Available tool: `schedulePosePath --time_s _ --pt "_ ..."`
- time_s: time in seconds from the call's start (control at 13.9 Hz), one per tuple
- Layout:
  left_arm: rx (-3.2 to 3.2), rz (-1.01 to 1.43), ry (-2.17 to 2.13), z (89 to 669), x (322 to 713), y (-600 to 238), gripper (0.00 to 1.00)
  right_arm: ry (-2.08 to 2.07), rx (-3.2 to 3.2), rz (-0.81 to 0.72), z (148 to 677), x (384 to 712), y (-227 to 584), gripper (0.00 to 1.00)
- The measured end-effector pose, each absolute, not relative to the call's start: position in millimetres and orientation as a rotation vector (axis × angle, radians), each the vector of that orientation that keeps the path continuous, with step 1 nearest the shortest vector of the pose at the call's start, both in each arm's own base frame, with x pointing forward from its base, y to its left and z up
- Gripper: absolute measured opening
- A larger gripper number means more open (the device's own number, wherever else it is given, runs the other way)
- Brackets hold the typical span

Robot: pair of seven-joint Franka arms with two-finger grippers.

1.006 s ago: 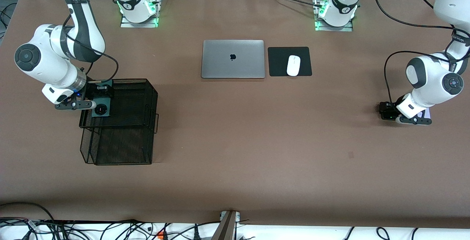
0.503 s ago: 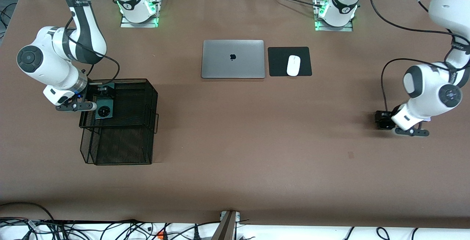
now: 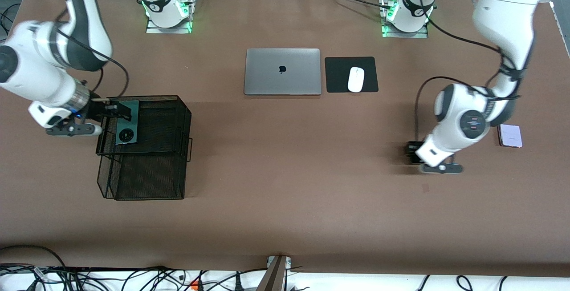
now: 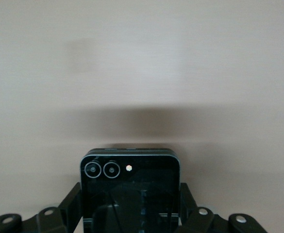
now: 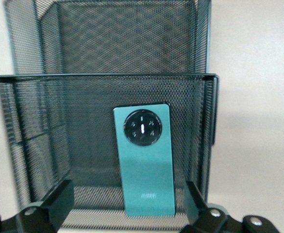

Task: Place phones with both arms
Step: 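Grasp the black flip phone with the left gripper and lift it, then place the black phone near the laptop while the right gripper withdraws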

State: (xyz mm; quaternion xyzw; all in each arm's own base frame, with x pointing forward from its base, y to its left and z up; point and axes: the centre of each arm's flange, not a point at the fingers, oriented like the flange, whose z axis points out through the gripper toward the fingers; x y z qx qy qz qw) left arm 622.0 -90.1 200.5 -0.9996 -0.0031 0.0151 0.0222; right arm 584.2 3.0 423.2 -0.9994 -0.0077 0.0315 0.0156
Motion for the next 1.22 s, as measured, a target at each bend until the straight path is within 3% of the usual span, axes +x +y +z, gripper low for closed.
schedulePosePath --time_s 0.22,0.36,0.72,1.22 --pt "-3.094 0.026 -0.111 201.9 612.5 -185.6 0.80 0.008 -3.103 0.068 487.7 595.7 5.6 1.00" --pt "-3.085 0.023 -0.188 204.9 602.8 -255.3 0.80 0.040 -3.106 0.038 503.1 600.1 9.9 1.00" --pt "-3.112 -0.053 -0.302 206.6 579.4 -397.0 0.80 0.054 -3.119 0.058 494.2 605.1 17.2 1.00" --pt "-3.190 -0.142 -0.227 189.5 546.2 -525.9 0.80 0.063 -3.117 0.113 491.3 601.4 17.8 1.00"
